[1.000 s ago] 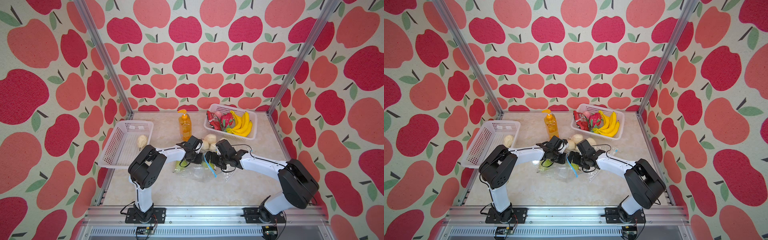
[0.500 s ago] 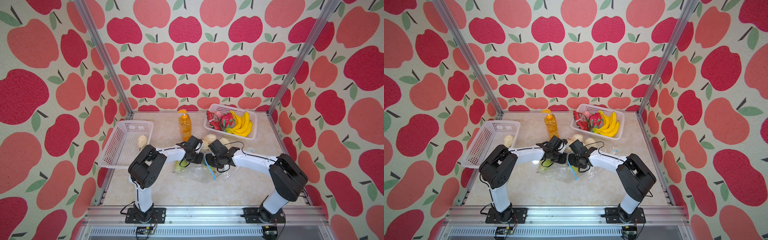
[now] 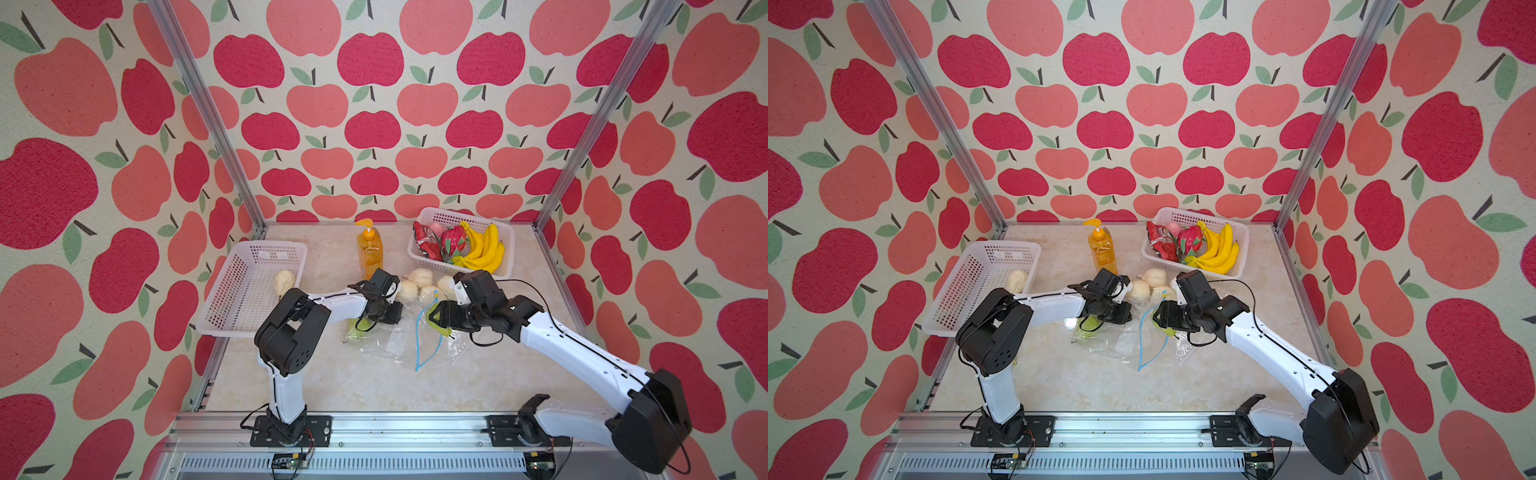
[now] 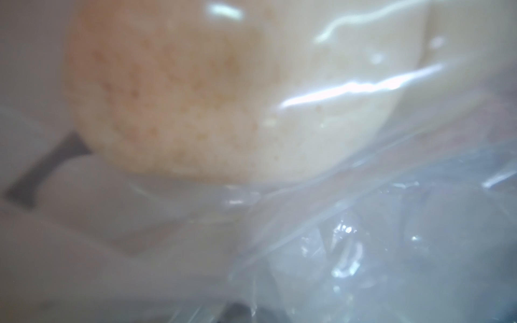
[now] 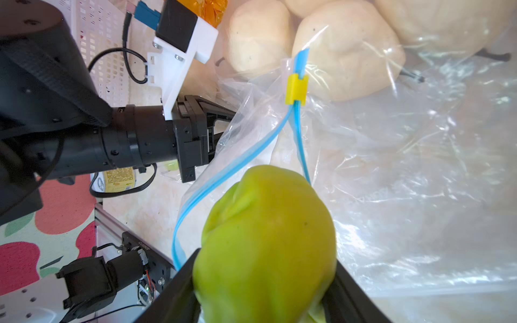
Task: Open the zip-top bag and take out the pear
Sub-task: Pick up the pear from the zipper food storage bag.
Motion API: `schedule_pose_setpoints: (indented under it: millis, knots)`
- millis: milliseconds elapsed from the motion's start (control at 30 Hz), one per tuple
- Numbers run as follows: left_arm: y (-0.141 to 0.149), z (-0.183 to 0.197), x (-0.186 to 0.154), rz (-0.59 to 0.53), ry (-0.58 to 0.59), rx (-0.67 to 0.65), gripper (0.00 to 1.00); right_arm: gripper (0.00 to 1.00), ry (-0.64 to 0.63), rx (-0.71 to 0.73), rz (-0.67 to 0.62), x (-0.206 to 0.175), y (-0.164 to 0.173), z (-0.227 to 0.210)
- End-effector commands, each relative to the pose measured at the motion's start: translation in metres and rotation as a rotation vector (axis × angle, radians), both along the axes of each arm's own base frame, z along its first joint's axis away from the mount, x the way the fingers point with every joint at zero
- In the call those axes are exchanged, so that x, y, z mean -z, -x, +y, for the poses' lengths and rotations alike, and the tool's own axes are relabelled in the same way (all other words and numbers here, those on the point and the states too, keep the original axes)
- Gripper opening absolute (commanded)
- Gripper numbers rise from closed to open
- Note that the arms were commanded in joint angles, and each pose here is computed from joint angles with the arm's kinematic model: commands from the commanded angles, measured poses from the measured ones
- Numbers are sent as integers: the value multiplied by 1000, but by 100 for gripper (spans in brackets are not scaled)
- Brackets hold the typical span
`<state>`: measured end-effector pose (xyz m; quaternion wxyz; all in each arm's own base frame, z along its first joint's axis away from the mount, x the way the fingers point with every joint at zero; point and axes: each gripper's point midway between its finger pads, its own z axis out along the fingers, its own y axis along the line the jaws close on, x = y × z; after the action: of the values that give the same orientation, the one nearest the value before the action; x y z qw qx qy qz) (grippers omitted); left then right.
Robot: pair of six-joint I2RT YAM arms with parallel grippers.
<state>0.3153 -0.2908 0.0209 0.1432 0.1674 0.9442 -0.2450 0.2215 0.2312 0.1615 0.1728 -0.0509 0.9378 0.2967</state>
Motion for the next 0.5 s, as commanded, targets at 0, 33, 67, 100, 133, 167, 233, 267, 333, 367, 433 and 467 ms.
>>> schedule_pose_setpoints:
  millis: [0,33,67,100,133,167,233,267,333,367,433,467]
  knots:
    - [15,29,35,90,-128,-22,10,53,-45,-56,13,-13,19,-19]
    - [13,28,29,76,-119,-16,11,53,-75,-45,0,-21,18,-24]
    - [12,27,24,67,-115,-14,12,53,-96,-33,-14,-27,17,-29]
    - [10,26,16,54,-104,-8,14,54,-115,-18,-31,-34,14,-34]
    - [8,25,6,37,-95,-1,18,54,-137,-16,-42,-41,12,-36]
    - [7,24,-2,23,-87,6,22,54,-154,-17,-50,-46,11,-37]
    - [5,22,-25,-15,-61,21,29,55,-181,-24,-74,-59,7,-38]
    - [5,22,-36,-35,-46,30,33,55,-188,-28,-83,-63,5,-38]
    - [4,21,-67,-95,-13,42,41,55,-214,-44,-116,-77,0,-36]
    - [4,22,-80,-124,1,45,44,56,-224,-47,-130,-83,-2,-35]
    - [5,25,-112,-192,38,48,51,57,-255,-63,-155,-96,-8,-30]
    - [5,25,-124,-220,57,51,55,57,-269,-70,-165,-102,-10,-28]
